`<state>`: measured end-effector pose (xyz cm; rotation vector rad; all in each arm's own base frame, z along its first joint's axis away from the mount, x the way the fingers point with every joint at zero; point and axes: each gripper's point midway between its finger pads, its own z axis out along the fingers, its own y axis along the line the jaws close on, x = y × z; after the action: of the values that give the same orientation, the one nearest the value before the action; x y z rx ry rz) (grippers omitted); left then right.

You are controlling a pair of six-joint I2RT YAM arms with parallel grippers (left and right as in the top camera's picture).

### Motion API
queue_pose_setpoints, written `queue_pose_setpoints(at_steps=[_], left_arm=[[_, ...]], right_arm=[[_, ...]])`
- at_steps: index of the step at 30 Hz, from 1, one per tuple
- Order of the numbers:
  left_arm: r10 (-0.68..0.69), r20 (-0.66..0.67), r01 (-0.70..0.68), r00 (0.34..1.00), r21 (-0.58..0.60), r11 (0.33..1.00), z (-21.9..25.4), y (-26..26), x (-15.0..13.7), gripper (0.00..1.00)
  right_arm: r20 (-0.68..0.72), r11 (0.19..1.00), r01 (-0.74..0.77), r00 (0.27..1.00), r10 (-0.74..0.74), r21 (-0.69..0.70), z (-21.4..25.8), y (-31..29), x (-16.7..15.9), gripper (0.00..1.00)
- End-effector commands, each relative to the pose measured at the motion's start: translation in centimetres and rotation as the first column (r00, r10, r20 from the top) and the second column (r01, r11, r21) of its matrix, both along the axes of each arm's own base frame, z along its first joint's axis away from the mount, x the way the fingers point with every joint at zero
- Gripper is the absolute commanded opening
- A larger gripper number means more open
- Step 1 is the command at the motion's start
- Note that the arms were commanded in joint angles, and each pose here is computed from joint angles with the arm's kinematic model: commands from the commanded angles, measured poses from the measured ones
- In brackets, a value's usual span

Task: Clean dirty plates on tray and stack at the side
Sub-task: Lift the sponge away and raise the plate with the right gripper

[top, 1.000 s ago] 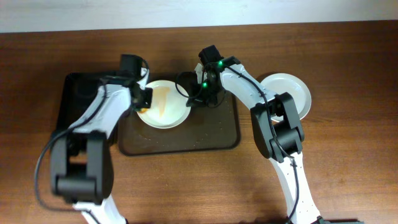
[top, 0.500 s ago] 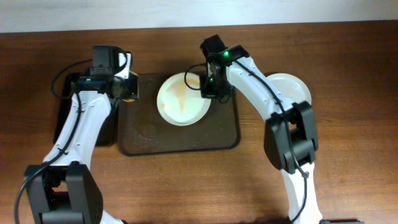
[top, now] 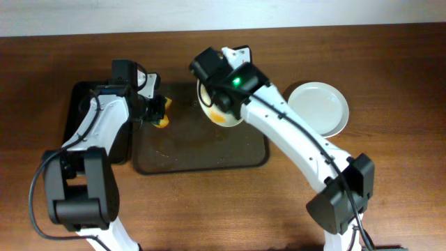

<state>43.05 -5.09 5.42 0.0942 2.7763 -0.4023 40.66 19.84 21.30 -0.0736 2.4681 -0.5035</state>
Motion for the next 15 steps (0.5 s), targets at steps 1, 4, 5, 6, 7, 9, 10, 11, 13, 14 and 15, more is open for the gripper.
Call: queue_pose_setpoints(at_steps=[1,4,5,6,7,9,10,11,13,14,15], left_arm=[[-0.016,-0.04,0.013,0.999,-0.069,0.998,-1.2,-1.1,-0.4,0.0],[-0.016,-0.05,0.013,0.999,-0.07,0.997,-1.7,-1.1,-0.5,0.0],[-0.016,-0.049,0.013,0.999,-0.07,0.997,-1.6,-1.1,-0.4,0.0],[-0.016,-0.047,0.013,0.999,-0.07,0.997,-1.6,-1.1,-0.4,0.0],[-0.016,-0.046,0.013,0.999,-0.07,0.997,-1.6,-1.1,-0.4,0.0],[-0.017,-0.046,0.013,0.999,-0.07,0.997,-1.6,-1.1,-0.4,0.0],[-0.016,-0.047,0.013,0.999,-0.07,0.997,-1.6,-1.1,-0.4,0.0],[-0.017,-0.047,0.013,0.999,-0.07,0.997,-1.6,-1.1,-0.4,0.0],[-0.016,-0.047,0.013,0.999,-0.069,0.998,-1.6,-1.1,-0.4,0.0],[-0.017,-0.047,0.013,0.999,-0.07,0.997,-1.6,-1.1,-0.4,0.0],[-0.016,-0.047,0.013,0.999,-0.069,0.998,-1.6,-1.1,-0.4,0.0]], right_arm=[[0.248,0.985,0.112,0.966,-0.077,-0.13,5.1,-1.5,-0.3,0.04],[0.359,0.969,0.132,0.932,-0.049,-0.21,7.4,-0.8,-0.9,0.04],[0.383,0.964,0.135,0.923,-0.038,-0.229,7.9,-0.5,-1.1,0.04],[0.418,0.956,0.139,0.908,-0.02,-0.257,8.7,-0.1,-1.5,0.04],[0.435,0.953,0.141,0.901,-0.01,-0.27,9.1,0.1,-1.7,0.04],[0.483,0.94,0.151,0.876,0.016,-0.305,10.3,0.7,-2.2,0.04],[0.499,0.936,0.155,0.866,0.025,-0.316,10.7,0.9,-2.4,0.04],[0.517,0.931,0.16,0.855,0.036,-0.329,11.1,1.2,-2.7,0.04],[0.542,0.923,0.165,0.838,0.053,-0.347,11.8,1.6,-3.1,0.04],[0.552,0.92,0.168,0.831,0.061,-0.354,12.1,1.8,-3.3,0.04],[0.555,0.919,0.166,0.829,0.067,-0.359,12.2,2.0,-3.4,0.04]])
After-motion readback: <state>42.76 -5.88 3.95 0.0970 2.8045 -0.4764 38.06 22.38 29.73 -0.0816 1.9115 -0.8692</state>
